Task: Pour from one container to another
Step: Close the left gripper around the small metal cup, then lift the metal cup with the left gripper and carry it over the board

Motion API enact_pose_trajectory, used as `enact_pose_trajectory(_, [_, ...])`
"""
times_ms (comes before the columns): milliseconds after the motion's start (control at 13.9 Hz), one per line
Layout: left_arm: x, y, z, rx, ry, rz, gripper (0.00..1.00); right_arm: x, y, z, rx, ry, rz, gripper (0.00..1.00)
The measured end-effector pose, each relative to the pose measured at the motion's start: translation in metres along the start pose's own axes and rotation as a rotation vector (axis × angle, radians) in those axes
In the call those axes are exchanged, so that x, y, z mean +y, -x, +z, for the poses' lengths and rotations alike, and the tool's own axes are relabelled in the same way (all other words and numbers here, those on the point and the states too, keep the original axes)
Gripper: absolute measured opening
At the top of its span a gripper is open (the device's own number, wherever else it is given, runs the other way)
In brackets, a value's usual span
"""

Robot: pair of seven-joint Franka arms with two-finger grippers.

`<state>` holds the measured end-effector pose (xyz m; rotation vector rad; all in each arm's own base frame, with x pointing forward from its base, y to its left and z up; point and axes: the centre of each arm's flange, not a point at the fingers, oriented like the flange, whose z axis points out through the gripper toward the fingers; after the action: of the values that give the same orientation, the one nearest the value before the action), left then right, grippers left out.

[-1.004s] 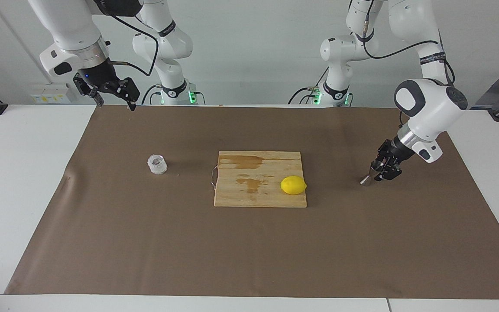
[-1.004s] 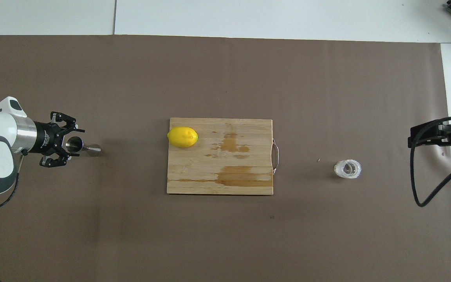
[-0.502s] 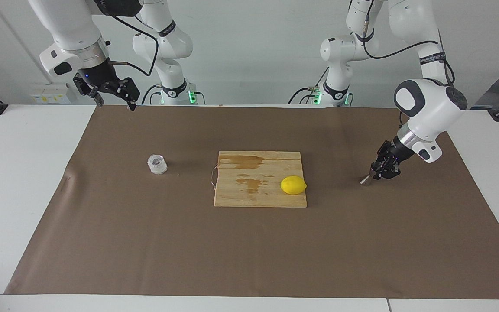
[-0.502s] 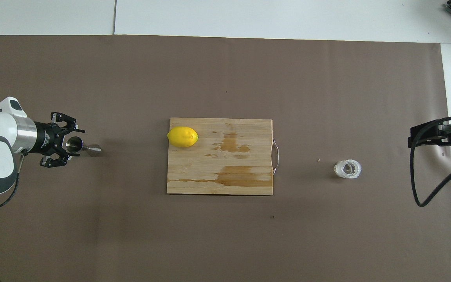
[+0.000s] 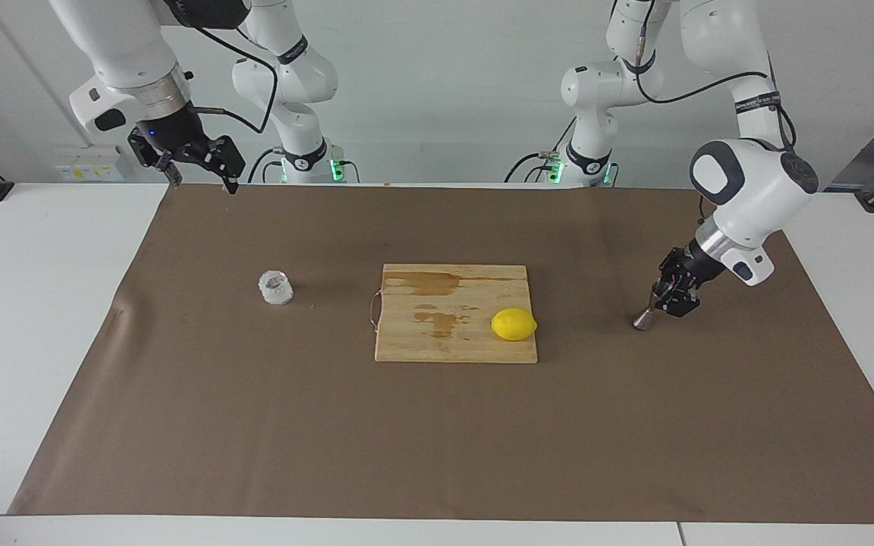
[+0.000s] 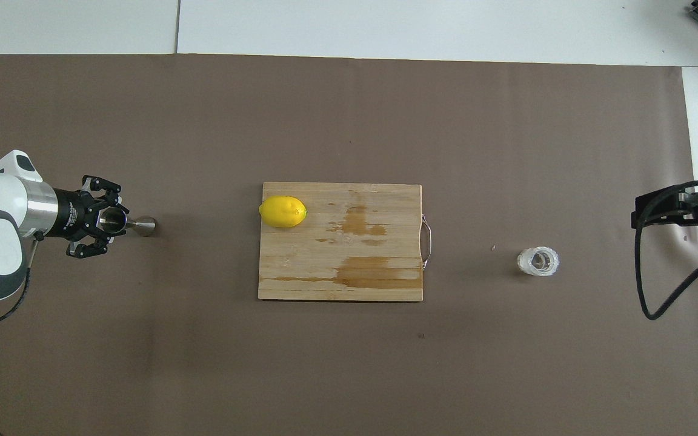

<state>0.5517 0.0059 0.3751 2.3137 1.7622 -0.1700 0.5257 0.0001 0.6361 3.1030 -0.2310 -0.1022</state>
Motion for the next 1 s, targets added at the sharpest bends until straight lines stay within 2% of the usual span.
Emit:
enact_pose_trajectory(717, [0.009,0.009,-0.015,-0.020,-0.018,0.021,0.39,0.000,0.000,0.000,0.000,0.000,0.000,1.00])
enact_pose_trajectory(1004, [0.033,0.053,-0.041,-0.034,-0.057,0.075,0.39,0.000,0.000,0.000,0.000,0.000,0.000,1.00])
